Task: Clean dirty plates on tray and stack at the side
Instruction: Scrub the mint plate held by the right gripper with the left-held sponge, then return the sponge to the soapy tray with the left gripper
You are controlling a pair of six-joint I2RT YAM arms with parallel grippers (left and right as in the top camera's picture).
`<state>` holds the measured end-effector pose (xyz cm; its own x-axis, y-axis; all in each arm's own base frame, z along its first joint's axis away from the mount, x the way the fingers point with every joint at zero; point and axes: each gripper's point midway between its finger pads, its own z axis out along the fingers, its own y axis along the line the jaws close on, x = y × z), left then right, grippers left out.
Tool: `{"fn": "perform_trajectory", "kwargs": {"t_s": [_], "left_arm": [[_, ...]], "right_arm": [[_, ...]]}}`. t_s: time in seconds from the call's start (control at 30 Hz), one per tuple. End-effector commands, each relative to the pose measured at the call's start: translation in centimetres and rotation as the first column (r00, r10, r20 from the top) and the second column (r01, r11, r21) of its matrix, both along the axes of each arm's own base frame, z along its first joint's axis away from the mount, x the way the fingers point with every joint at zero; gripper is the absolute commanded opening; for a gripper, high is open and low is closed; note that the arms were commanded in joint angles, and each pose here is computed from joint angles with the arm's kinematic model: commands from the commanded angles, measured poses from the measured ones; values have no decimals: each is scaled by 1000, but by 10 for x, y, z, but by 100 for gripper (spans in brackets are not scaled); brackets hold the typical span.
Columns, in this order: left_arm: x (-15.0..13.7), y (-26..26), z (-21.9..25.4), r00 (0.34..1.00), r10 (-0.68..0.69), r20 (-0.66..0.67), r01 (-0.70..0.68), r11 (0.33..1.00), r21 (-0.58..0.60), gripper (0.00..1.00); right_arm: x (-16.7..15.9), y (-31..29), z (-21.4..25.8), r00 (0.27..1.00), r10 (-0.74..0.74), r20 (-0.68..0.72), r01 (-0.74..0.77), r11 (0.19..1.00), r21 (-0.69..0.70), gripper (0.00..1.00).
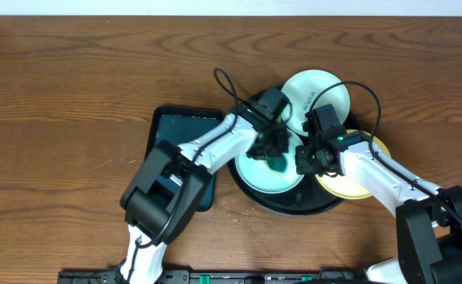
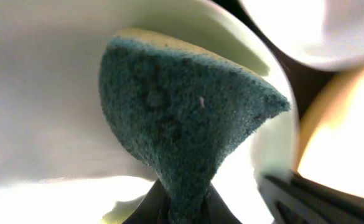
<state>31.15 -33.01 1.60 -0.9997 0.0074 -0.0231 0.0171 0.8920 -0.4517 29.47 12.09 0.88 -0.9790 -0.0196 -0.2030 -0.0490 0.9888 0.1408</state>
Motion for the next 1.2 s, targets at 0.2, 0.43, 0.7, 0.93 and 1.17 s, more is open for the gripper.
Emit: {"fn": "perform_trajectory", "kwargs": {"t_s": [0.2, 0.43, 0.7, 0.93, 1.17], "left_arm": [[-34, 7, -35, 992, 7, -127, 3, 997, 81, 15], [-22, 113, -48, 999, 42, -5, -32, 834, 550, 7], [4, 168, -2, 987, -19, 162, -115, 621, 775, 8], [19, 166, 72, 952, 51, 303, -250, 702, 667, 13], [19, 204, 143, 913, 235, 334, -376, 802, 464, 22]], "right_arm": [[-5, -7, -4, 999, 44, -7, -44, 998, -51, 1], [-5, -7, -4, 999, 43, -7, -44, 998, -51, 1], [-4, -7, -4, 1000, -1, -9, 1, 999, -41, 1], [-6, -7, -4, 1000, -1, -14, 1, 999, -43, 1], [-4, -7, 3, 1000, 16, 8, -16, 999, -40, 1]]}}
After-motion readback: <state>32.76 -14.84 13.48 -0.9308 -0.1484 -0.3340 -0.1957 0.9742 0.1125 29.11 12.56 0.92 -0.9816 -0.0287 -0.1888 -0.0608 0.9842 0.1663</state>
